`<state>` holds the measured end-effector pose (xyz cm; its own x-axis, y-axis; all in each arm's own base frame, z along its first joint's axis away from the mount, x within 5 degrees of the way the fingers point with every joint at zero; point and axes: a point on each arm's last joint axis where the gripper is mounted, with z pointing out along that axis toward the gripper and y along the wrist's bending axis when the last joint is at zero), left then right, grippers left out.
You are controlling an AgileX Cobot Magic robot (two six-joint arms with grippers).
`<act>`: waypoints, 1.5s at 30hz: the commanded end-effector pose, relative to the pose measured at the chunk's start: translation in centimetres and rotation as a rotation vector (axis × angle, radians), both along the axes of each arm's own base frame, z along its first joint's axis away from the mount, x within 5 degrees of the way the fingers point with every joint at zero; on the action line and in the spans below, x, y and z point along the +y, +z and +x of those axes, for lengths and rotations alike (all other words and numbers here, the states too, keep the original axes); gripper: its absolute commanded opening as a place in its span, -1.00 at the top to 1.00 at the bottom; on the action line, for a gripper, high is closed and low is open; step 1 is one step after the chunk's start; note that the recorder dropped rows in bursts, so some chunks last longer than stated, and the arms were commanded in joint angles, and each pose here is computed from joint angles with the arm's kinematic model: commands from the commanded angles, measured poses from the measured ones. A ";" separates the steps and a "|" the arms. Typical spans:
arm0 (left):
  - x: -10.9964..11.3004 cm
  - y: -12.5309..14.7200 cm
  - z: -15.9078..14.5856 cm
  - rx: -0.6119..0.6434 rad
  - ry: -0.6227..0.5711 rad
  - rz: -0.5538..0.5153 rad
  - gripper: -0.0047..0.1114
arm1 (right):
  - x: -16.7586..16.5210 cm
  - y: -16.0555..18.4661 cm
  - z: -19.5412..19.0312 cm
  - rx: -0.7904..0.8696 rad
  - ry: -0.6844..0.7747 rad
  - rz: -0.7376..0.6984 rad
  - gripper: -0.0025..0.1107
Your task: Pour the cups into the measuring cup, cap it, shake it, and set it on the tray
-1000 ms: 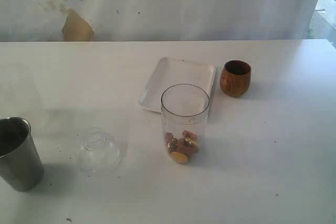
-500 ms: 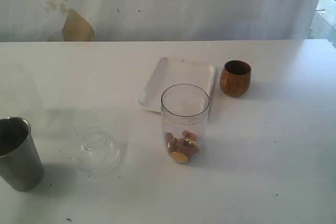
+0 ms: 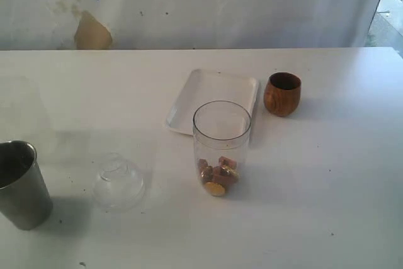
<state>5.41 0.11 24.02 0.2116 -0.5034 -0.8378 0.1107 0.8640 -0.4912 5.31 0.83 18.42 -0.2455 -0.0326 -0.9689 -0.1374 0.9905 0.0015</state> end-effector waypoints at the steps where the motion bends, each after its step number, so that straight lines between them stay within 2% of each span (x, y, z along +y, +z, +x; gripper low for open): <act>1: -0.1 2.3 0.5 0.007 0.006 0.073 0.48 | 0.0 -0.2 0.0 0.003 -0.004 0.008 0.96; 3: -0.2 2.5 1.0 0.036 0.010 0.127 0.07 | 0.0 -0.2 0.0 0.003 -0.004 0.008 0.96; 5: -0.2 2.2 1.6 0.074 0.010 0.172 -0.47 | 0.0 -0.2 0.0 0.003 -0.004 0.008 0.96; 7: -0.2 1.7 2.3 0.142 0.005 0.167 -0.90 | 0.0 -0.2 0.0 0.003 -0.004 0.008 0.96; 11: -0.2 0.7 3.2 0.227 -0.005 0.144 -0.88 | 0.0 -0.2 0.0 0.003 -0.004 0.008 0.96; 15: -0.5 -1.0 3.7 0.240 -0.028 0.222 -0.88 | 0.0 -0.2 0.0 0.003 -0.004 0.008 0.96; 19: -1.7 -2.9 4.0 0.222 -0.152 0.340 -0.88 | 0.0 -0.2 0.0 0.003 -0.004 0.008 0.96; 21: -2.0 -3.9 4.3 0.320 -0.201 0.398 -0.88 | 0.0 -0.2 0.0 0.003 -0.004 0.008 0.96; 23: -2.4 -4.4 4.5 0.355 -0.248 0.440 -0.88 | 0.0 -0.2 0.0 0.003 -0.004 0.008 0.96; 28: -3.3 -4.3 5.1 0.296 -0.343 0.478 -0.88 | 0.0 -0.2 0.0 0.003 -0.004 0.008 0.96; 33: -2.9 -5.5 5.8 0.416 -0.326 0.487 -0.88 | 0.0 -0.2 0.0 0.003 -0.004 0.008 0.96; 45: -2.5 -7.3 7.4 0.535 -0.304 0.479 -0.88 | 0.0 -0.2 0.0 0.003 -0.004 0.008 0.96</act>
<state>12.63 -2.37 17.05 -0.3632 -0.0207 -0.9315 0.2344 0.9656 -0.1129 5.31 0.84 18.42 -0.2458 -0.0302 -0.9689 -0.1376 0.9905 0.0041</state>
